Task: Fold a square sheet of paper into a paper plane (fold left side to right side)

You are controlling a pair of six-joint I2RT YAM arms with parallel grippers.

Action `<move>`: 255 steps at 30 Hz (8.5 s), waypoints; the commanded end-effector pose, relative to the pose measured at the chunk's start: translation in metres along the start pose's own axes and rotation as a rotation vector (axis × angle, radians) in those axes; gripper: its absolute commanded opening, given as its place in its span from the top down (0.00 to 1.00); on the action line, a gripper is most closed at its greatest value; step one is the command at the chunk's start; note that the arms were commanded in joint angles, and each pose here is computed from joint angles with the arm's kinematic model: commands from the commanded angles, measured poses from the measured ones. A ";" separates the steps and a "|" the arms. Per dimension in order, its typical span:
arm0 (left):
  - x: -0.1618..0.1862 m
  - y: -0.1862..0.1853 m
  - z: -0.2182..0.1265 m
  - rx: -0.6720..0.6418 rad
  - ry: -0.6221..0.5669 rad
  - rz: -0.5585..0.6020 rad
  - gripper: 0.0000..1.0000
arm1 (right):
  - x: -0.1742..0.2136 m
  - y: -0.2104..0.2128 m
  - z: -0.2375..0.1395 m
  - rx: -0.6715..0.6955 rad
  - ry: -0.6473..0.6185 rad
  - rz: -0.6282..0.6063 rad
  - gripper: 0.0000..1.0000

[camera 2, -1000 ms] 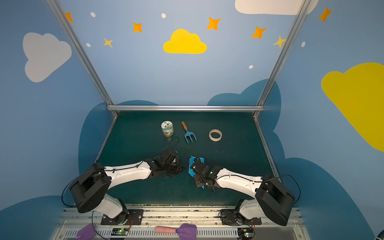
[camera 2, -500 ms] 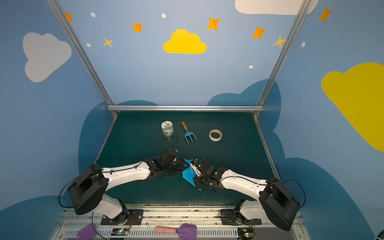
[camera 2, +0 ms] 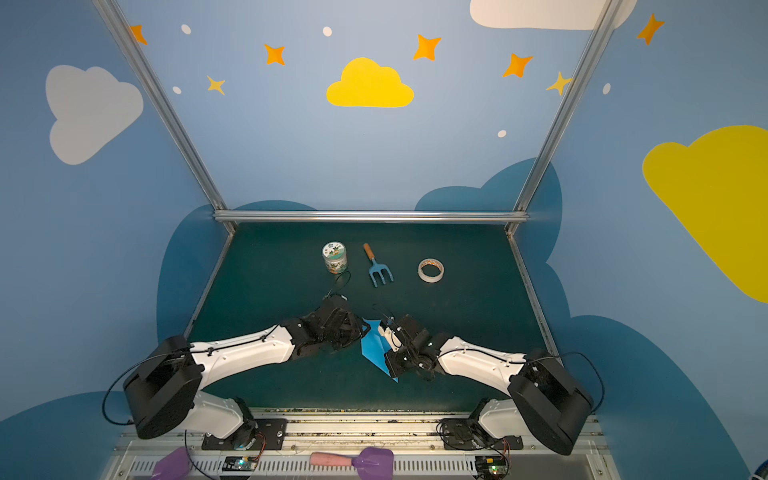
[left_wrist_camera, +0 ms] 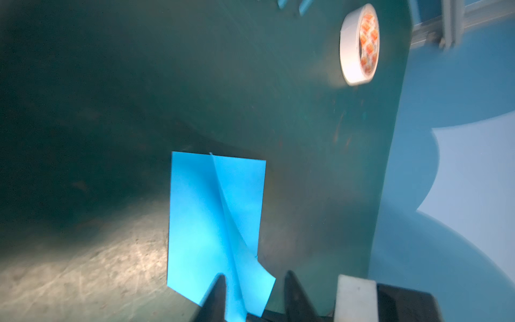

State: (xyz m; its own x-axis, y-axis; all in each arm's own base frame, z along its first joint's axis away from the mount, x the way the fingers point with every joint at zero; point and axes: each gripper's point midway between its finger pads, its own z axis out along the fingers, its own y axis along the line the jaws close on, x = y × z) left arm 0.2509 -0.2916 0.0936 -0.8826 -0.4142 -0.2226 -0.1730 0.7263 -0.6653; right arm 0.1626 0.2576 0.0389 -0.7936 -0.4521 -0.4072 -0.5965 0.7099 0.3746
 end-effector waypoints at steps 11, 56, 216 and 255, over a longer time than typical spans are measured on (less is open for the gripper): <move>0.030 0.023 0.033 -0.025 0.112 0.133 0.96 | 0.002 -0.001 0.008 -0.175 -0.009 0.171 1.00; 0.057 0.081 0.070 -0.253 0.247 0.245 0.96 | -0.001 -0.030 0.008 -0.242 -0.019 0.344 1.00; 0.046 -0.025 0.045 0.154 0.183 0.586 0.96 | 0.045 -0.033 0.032 -0.141 0.275 0.397 1.00; 0.083 0.028 0.065 0.065 0.273 0.535 0.96 | 0.016 -0.039 0.011 -0.136 0.161 0.411 1.00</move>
State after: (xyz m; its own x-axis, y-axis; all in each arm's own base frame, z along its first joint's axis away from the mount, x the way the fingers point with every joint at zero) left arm 0.2057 -0.3452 0.0200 -0.9163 0.1513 -0.3707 0.3525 0.7440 -0.5676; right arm 0.1800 0.2383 0.0169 -0.9665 -0.2394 -0.0928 -0.2452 0.7534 0.6102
